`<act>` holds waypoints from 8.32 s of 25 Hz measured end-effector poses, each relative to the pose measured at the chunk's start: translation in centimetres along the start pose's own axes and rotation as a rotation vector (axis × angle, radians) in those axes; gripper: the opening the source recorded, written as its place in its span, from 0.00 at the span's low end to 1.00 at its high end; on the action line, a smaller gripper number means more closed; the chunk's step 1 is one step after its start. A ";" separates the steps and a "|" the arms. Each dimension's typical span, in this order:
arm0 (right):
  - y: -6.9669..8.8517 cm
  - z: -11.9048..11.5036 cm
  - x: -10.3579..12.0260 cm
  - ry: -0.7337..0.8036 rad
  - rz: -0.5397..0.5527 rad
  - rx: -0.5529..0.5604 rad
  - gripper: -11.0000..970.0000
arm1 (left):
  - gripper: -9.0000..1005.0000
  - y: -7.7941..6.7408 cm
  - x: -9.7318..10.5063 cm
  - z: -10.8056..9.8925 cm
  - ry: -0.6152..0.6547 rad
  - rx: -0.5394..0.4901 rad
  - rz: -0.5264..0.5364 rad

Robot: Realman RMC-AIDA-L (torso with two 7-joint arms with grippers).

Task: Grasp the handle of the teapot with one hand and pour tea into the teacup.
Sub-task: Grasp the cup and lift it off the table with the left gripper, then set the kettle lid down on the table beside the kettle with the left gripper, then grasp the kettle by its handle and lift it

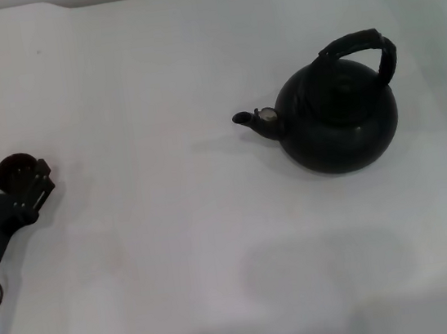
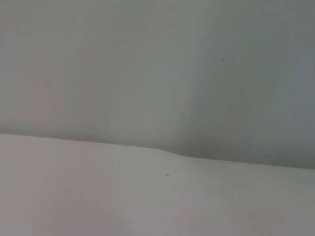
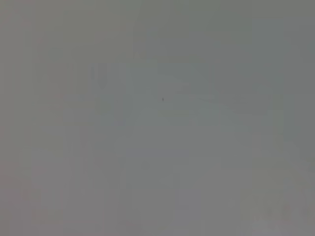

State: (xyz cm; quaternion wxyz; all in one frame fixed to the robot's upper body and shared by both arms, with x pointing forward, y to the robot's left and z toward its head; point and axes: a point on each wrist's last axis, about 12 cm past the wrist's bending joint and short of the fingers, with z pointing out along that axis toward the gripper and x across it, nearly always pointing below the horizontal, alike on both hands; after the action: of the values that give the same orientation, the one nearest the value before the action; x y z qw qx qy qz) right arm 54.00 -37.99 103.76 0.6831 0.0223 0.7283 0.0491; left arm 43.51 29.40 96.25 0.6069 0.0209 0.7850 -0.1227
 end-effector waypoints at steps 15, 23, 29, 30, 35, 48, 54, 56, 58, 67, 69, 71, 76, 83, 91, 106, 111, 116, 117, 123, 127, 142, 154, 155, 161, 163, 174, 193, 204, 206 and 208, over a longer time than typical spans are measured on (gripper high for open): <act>0.0 0.0 0.0 -0.002 0.001 0.001 0.75 | 0.89 0.0 0.0 0.6 0.027 0.001 0.008; 0.0 0.0 -0.1 -0.004 0.001 0.002 0.75 | 0.88 -0.1 0.1 0.6 0.032 0.012 0.018; -0.1 0.0 -0.1 -0.005 0.002 0.005 0.74 | 0.73 -0.1 0.1 0.6 0.033 0.011 0.018; -0.2 0.0 -0.1 -0.005 0.002 0.005 0.74 | 0.73 -0.1 0.1 0.6 0.034 0.011 0.018; -0.3 -0.1 -0.2 -0.007 -0.001 0.007 0.74 | 0.72 -0.1 0.1 0.5 0.033 0.009 0.017; -0.3 -0.1 -0.2 -0.007 -0.004 0.010 0.75 | 0.71 -2.6 -1.0 2.5 0.011 0.189 0.081; -0.3 0.0 -0.2 -0.007 -0.004 0.009 0.75 | 0.72 -5.1 -0.9 3.1 0.044 0.378 0.142; -0.3 0.1 -0.3 -0.008 -0.004 0.008 0.75 | 0.73 -5.6 -0.7 2.9 0.052 0.419 0.153; -0.2 0.1 -0.3 -0.009 -0.004 0.007 0.75 | 0.74 -6.2 -0.4 2.4 0.066 0.465 0.162; -0.1 0.2 -0.4 -0.012 -0.006 0.000 0.75 | 0.77 -5.8 0.4 1.7 0.097 0.441 0.156; -0.1 0.2 -0.4 -0.013 -0.006 -0.001 0.75 | 0.78 -5.6 0.4 1.6 0.101 0.431 0.156; -0.1 0.2 -0.4 -0.013 -0.005 -0.001 0.75 | 0.79 -5.5 0.5 1.6 0.102 0.426 0.155; 0.0 0.2 -0.4 -0.013 -0.003 -0.004 0.75 | 0.81 -5.3 0.6 1.6 0.114 0.417 0.157; 0.1 0.4 -0.6 -0.021 -0.004 -0.013 0.75 | 0.83 -5.2 0.6 1.4 0.103 0.370 0.097; 0.1 0.4 -0.6 -0.022 -0.005 -0.013 0.75 | 0.86 -5.3 0.4 1.2 0.077 0.380 0.097; 0.0 0.4 -0.6 -0.024 -0.003 -0.009 0.75 | 0.89 -4.1 -2.1 0.0 -0.160 0.350 0.050; 0.0 0.3 -0.6 -0.023 -0.001 -0.008 0.75 | 0.88 -3.2 -3.0 -0.7 -0.257 0.303 0.026; -0.1 0.0 -0.4 -0.015 0.024 -0.008 0.75 | 0.88 -1.9 -3.9 -1.8 -0.368 0.190 -0.014; -0.3 -0.2 -0.4 -0.014 0.035 -0.010 0.75 | 0.88 -1.5 -4.0 -2.0 -0.388 0.155 -0.023; -1.9 -2.5 -1.0 0.004 0.027 -0.066 0.75 | 0.88 1.5 -4.0 -4.1 -0.474 -0.137 -0.078; -3.0 -4.6 -1.7 0.048 -0.039 -0.126 0.75 | 0.88 3.4 -3.7 -5.5 -0.502 -0.313 -0.101; 0.4 -10.7 -0.9 0.176 -0.145 -0.553 0.75 | 0.88 5.7 -4.3 -3.4 -0.482 -0.456 -0.219; 4.7 -5.0 -0.1 0.242 -0.223 -0.639 0.75 | 0.88 5.5 -4.3 -2.9 -0.472 -0.441 -0.222; 5.1 -4.8 -0.2 0.241 -0.226 -0.653 0.75 | 0.88 5.5 -4.3 -2.9 -0.470 -0.444 -0.223; 5.6 -4.3 -0.7 0.220 -0.212 -0.671 0.75 | 0.88 5.5 -4.1 -3.1 -0.466 -0.448 -0.224; 5.5 -4.3 -0.7 0.222 -0.205 -0.670 0.75 | 0.88 5.6 -4.1 -3.1 -0.466 -0.448 -0.223; 6.7 -3.5 -0.9 0.223 -0.191 -0.707 0.75 | 0.88 5.6 -4.3 -2.9 -0.469 -0.442 -0.218; 7.3 -2.7 -1.0 0.234 -0.169 -0.712 0.53 | 0.88 5.6 -4.1 -3.2 -0.464 -0.449 -0.217; 7.3 -2.3 -1.3 0.256 -0.140 -0.723 0.30 | 0.88 5.7 -4.0 -3.5 -0.460 -0.456 -0.219; 7.3 -2.2 -1.4 0.261 -0.123 -0.717 0.23 | 0.88 5.7 -4.0 -3.5 -0.460 -0.456 -0.219; 7.3 -1.9 -1.6 0.266 -0.105 -0.715 0.22 | 0.88 5.7 -3.9 -3.5 -0.460 -0.455 -0.219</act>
State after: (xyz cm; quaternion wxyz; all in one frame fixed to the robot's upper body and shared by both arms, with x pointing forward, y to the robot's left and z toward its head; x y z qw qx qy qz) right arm 51.92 -30.93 106.21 0.5490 -0.2610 0.7476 0.2675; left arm 42.27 36.13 99.90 0.7404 -0.2278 0.6323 -0.0104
